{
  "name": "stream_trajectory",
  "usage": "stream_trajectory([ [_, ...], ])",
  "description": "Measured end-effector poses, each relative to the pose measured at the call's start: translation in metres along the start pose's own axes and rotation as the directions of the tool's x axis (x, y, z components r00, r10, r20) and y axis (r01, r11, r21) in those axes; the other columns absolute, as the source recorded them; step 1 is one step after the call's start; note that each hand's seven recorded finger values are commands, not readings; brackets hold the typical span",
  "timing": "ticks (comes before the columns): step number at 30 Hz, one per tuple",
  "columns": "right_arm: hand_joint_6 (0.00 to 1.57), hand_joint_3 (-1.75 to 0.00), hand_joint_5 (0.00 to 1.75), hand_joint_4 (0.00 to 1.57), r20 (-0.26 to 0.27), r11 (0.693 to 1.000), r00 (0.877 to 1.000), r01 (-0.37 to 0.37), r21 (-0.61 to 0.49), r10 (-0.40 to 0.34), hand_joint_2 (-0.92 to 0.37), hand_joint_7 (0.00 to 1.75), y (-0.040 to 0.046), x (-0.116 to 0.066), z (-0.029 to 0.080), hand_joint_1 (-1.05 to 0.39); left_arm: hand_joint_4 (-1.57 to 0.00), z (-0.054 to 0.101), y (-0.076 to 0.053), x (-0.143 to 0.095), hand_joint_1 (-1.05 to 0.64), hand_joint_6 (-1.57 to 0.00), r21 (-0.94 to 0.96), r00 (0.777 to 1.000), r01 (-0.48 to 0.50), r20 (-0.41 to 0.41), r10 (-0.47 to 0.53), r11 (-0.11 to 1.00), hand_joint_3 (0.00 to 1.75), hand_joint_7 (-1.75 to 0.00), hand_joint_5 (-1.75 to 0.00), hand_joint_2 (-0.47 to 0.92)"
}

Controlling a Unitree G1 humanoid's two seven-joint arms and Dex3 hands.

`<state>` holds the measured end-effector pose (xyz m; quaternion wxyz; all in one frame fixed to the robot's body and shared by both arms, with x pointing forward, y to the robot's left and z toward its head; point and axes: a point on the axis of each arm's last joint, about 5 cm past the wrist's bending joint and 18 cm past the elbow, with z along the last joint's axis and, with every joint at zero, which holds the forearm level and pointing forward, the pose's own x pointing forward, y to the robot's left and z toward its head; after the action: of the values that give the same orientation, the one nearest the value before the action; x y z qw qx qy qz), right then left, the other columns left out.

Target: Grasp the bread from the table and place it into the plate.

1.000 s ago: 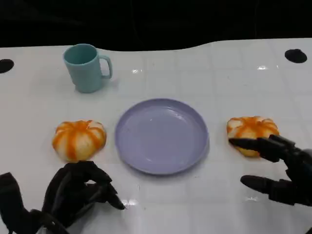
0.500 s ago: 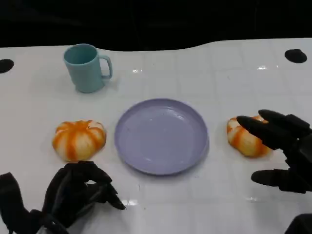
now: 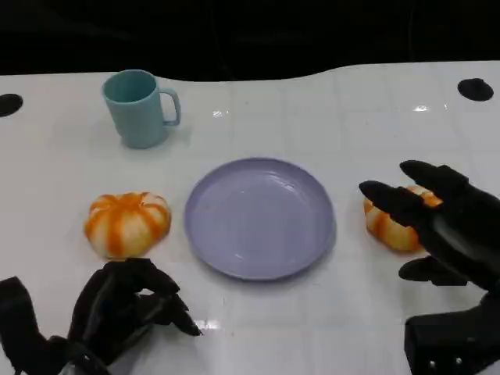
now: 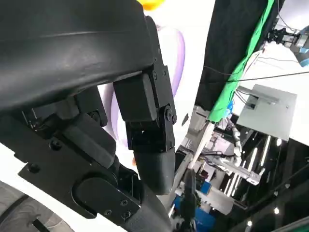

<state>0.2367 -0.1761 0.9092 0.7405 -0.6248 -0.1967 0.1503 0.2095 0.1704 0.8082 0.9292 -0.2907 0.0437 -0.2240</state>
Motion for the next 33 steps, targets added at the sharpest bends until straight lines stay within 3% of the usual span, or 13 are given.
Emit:
stream_trajectory([
  [11, 0.31, 0.00, 0.26, 0.14, -0.029, 0.987, 0.995, -0.098, -0.125, 0.095, -0.72, 0.02, 0.0151, 0.029, -0.009, -0.34, -1.57, 0.000, -0.001, 0.000, -1.05, -1.57, -0.002, 1.000, -0.004, 0.001, 0.004, 1.000, 0.00, -0.36, -0.59, 0.60],
  [21, 0.35, -0.01, 0.24, 0.17, -0.072, 0.969, 0.979, -0.198, -0.148, 0.189, -0.72, 0.01, 0.0351, 0.042, -0.015, -0.30, -1.57, 0.000, -0.001, 0.000, -1.05, -1.57, 0.000, 1.000, -0.004, 0.002, 0.004, 1.000, 0.00, -0.37, -0.60, 0.60],
  [33, 0.34, 0.00, 0.16, 0.22, -0.125, 0.960, 0.966, -0.241, -0.143, 0.224, -0.74, 0.01, 0.0389, 0.061, -0.014, -0.32, -1.57, 0.001, -0.001, 0.000, -1.05, -1.57, 0.002, 1.000, -0.003, 0.006, 0.003, 1.000, 0.00, -0.37, -0.60, 0.60],
])
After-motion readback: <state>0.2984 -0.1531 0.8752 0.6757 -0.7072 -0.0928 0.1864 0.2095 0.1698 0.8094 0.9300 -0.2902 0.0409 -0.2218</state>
